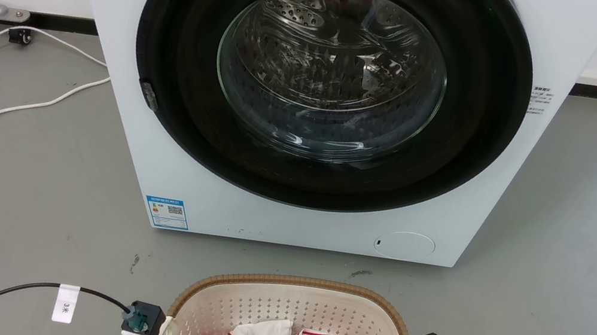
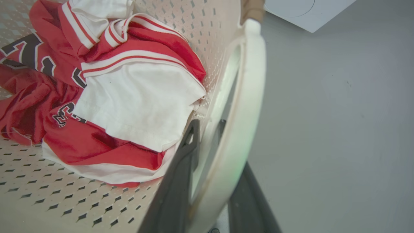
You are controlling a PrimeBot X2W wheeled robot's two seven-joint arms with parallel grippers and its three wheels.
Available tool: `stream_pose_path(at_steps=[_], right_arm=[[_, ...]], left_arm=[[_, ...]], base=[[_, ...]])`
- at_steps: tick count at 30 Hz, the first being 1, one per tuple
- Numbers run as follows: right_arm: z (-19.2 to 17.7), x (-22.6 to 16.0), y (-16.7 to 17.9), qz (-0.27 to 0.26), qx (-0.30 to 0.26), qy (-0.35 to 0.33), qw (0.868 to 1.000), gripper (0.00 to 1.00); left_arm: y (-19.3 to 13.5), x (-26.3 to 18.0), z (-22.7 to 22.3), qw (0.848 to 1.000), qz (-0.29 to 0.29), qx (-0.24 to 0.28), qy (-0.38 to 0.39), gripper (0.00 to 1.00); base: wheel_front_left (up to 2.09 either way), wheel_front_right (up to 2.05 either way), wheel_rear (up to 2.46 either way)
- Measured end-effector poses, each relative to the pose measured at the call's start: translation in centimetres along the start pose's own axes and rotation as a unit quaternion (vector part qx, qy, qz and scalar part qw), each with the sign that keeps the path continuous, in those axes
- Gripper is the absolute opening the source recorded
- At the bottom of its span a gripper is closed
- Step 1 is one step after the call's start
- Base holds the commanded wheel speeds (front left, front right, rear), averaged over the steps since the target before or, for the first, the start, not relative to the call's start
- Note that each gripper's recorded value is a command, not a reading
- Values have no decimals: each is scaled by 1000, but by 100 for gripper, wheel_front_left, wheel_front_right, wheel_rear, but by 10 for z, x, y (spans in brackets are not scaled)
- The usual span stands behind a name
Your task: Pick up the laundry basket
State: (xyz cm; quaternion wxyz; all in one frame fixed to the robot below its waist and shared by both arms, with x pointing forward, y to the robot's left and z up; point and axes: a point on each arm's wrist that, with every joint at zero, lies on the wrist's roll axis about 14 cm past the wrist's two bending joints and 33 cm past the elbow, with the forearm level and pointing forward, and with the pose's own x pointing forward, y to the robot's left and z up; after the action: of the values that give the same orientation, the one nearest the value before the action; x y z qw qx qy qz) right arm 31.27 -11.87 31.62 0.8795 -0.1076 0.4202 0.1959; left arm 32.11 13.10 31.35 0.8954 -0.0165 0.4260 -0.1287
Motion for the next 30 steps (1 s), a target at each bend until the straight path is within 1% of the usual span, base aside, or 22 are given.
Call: stream_pose_path(at_steps=[30], right_arm=[[-1, 0, -1, 0, 1, 2, 1000, 0]], left_arm=[[-1, 0, -1, 1000, -2, 1, 0, 0]], base=[[0, 0, 0]])
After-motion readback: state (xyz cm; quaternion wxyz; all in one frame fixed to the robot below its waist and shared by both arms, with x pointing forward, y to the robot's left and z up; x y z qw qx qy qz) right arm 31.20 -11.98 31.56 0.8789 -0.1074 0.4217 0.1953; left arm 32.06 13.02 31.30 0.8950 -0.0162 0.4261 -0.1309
